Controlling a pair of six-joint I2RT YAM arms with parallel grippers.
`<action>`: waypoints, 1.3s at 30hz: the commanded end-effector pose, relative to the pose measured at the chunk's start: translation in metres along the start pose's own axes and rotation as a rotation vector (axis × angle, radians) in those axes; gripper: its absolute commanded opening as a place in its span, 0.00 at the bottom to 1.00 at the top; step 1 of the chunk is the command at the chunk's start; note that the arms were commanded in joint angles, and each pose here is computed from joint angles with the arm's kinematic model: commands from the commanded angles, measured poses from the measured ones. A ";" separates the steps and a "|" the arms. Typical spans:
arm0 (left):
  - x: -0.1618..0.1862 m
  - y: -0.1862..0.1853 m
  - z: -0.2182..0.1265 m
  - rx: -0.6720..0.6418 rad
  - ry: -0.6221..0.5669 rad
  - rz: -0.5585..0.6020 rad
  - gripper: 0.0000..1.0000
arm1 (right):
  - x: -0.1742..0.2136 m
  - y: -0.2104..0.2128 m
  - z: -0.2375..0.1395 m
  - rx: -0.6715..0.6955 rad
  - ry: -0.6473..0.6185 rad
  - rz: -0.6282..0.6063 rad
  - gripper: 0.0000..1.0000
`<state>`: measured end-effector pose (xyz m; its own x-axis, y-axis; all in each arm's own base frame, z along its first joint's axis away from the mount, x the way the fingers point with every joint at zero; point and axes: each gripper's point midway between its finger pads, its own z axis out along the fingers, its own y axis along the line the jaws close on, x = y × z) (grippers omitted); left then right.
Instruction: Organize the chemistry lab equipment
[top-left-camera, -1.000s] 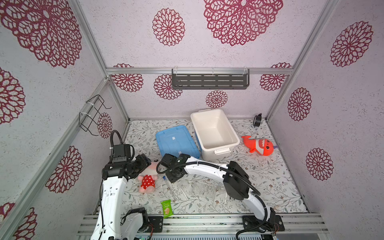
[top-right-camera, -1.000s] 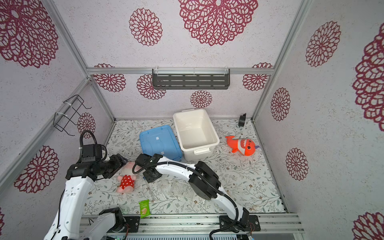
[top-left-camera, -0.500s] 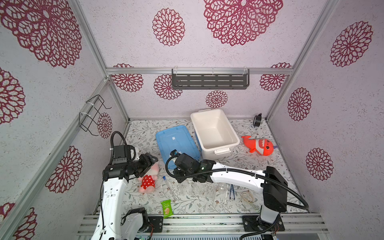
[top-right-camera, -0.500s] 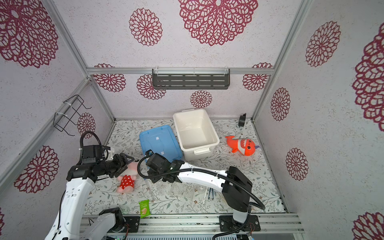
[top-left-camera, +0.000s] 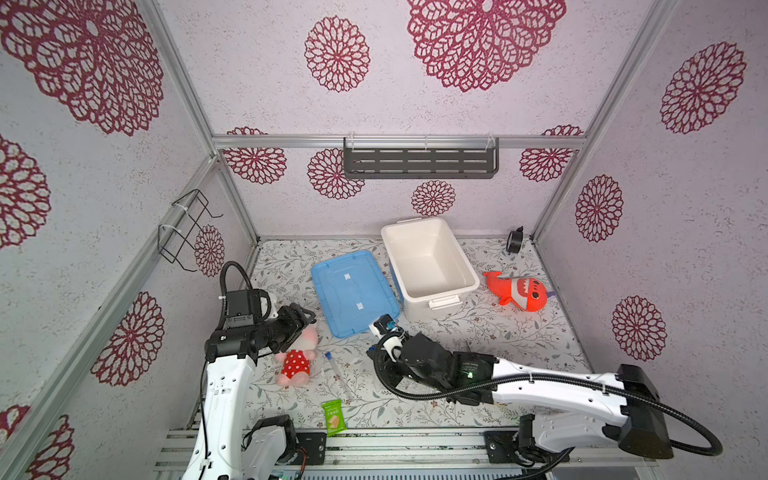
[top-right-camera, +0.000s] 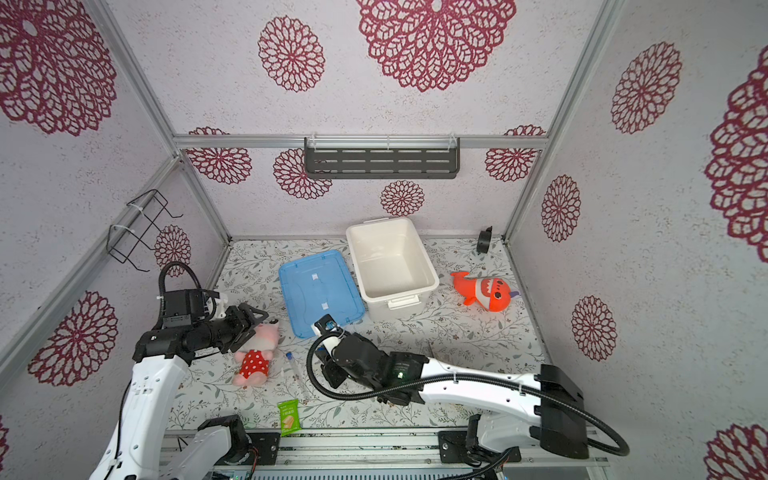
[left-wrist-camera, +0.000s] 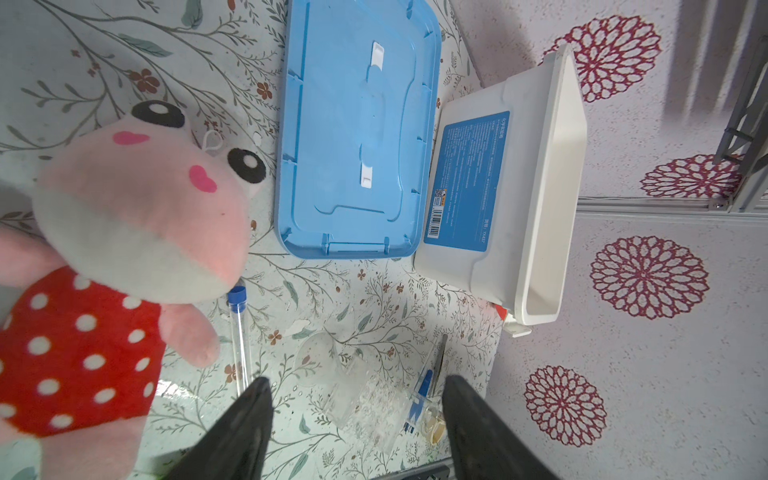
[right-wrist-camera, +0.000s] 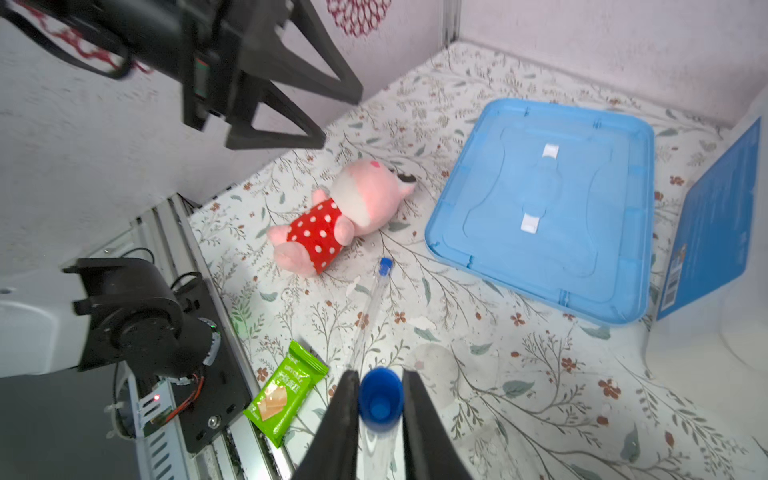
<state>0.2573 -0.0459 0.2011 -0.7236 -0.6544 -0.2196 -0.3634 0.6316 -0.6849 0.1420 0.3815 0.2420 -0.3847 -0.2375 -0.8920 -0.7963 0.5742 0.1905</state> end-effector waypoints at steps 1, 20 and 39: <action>-0.005 -0.004 0.001 0.017 -0.020 -0.006 0.68 | -0.026 -0.002 -0.022 -0.010 -0.179 0.011 0.22; -0.017 -0.011 0.013 0.045 -0.011 -0.059 0.67 | -0.019 -0.064 -0.045 0.223 -0.367 -0.061 0.21; -0.014 -0.006 0.019 0.039 -0.001 -0.054 0.67 | 0.011 -0.075 -0.011 0.234 -0.305 -0.085 0.22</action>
<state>0.2769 -0.0464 0.1935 -0.7011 -0.6920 -0.1721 -0.3980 0.5800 -0.7107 0.1878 0.3228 0.2034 -0.1776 -0.1297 -0.9755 -0.6820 0.7309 0.0270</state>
